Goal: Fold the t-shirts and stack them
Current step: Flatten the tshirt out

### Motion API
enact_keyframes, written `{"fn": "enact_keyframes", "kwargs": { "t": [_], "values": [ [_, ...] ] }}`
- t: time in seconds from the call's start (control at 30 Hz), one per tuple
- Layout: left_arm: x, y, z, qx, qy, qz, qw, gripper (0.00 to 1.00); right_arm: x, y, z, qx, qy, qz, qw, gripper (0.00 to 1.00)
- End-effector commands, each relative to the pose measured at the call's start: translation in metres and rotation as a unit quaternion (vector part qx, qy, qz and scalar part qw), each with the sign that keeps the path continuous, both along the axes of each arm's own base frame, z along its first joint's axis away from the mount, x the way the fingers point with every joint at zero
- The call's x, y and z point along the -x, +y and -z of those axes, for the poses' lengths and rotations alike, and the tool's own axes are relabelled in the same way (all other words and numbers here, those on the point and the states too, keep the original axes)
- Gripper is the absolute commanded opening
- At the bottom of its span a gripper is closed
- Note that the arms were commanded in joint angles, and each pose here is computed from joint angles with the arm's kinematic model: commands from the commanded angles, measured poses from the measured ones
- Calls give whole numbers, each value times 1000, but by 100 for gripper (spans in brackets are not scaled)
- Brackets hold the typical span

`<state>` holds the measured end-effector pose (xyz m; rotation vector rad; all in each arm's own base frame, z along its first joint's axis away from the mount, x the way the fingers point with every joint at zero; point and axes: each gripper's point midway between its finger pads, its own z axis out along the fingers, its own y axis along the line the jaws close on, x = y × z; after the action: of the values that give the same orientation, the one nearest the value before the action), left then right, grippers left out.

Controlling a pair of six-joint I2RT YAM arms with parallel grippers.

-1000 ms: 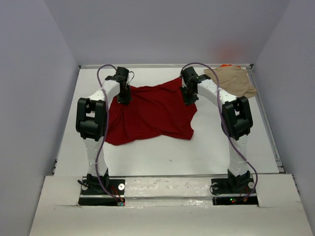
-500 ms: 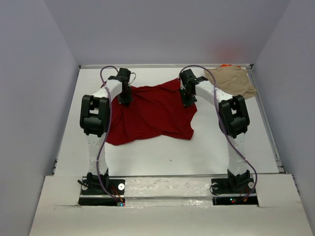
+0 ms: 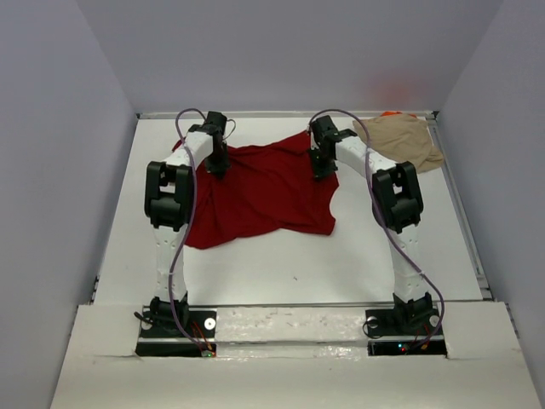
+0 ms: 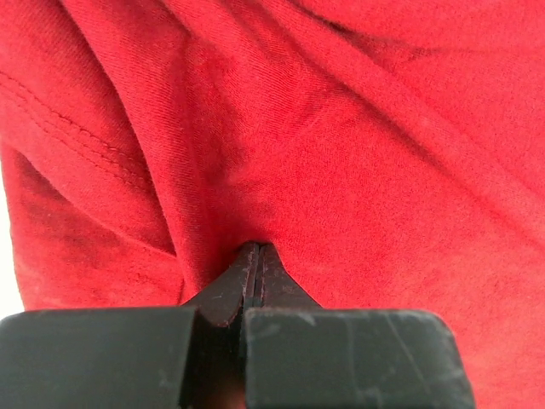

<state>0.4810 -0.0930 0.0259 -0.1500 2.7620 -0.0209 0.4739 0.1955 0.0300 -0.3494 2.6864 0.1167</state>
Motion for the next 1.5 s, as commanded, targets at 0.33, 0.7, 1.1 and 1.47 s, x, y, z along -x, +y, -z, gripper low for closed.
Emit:
{"fn": "enact_keyframes", "kwargs": {
  "t": [0.33, 0.7, 1.1, 1.47],
  "values": [
    [-30, -8, -10, 30, -1, 10, 999, 0, -43, -17, -24, -4, -33, 8, 999, 0],
    [-55, -20, -12, 55, -13, 21, 998, 0, -74, -23, -20, -11, -46, 12, 999, 0],
    [-68, -24, -25, 79, -37, 21, 996, 0, -89, -20, -97, -31, -131, 2, 991, 0],
    [-38, -21, -49, 53, -54, 22, 997, 0, -16, 3, -103, -69, -89, -31, 993, 0]
  ]
}}
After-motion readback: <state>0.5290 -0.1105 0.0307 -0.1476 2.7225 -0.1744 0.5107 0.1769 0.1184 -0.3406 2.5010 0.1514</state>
